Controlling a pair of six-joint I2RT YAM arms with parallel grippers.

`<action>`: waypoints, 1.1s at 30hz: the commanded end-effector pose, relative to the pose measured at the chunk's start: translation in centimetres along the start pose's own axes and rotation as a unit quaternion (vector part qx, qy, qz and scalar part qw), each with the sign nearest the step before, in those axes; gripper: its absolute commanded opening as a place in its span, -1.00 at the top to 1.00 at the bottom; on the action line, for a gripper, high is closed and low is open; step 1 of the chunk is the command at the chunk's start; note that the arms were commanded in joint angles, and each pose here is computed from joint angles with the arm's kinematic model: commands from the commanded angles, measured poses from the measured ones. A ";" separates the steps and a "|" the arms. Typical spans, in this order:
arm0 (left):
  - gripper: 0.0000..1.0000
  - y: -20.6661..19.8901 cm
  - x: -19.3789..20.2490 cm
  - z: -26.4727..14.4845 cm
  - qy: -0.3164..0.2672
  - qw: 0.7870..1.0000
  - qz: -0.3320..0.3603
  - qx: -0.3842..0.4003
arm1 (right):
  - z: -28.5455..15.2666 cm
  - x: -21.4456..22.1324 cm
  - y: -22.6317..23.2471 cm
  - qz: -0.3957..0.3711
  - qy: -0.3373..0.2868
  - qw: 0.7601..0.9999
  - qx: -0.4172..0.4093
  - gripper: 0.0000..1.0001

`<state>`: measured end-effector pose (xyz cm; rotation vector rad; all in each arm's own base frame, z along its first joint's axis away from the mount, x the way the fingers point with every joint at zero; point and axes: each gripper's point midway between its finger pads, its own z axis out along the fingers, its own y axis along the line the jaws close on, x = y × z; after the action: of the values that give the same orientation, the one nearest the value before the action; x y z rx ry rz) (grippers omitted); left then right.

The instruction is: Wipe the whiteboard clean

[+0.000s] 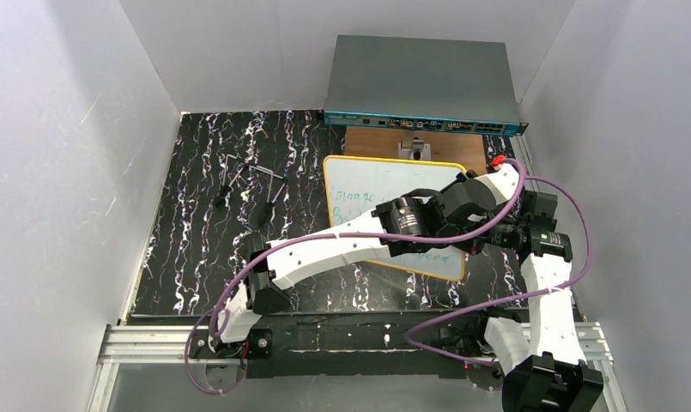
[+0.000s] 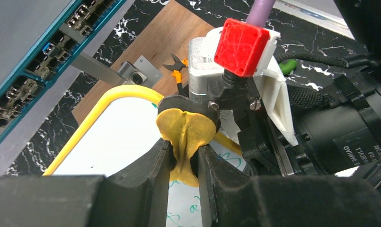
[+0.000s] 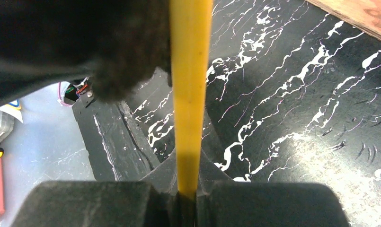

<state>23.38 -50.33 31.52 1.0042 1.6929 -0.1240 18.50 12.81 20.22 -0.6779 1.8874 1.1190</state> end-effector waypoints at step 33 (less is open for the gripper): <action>1.00 7.6 -0.8 -12.0 -0.174 0.915 -0.341 0.130 | 0.5 -1.5 3.1 -0.085 -0.025 0.993 -0.079 0.97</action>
<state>20.42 -34.87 38.52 0.4726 1.6931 -0.7370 17.73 13.80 20.59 -0.7948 1.8179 1.1149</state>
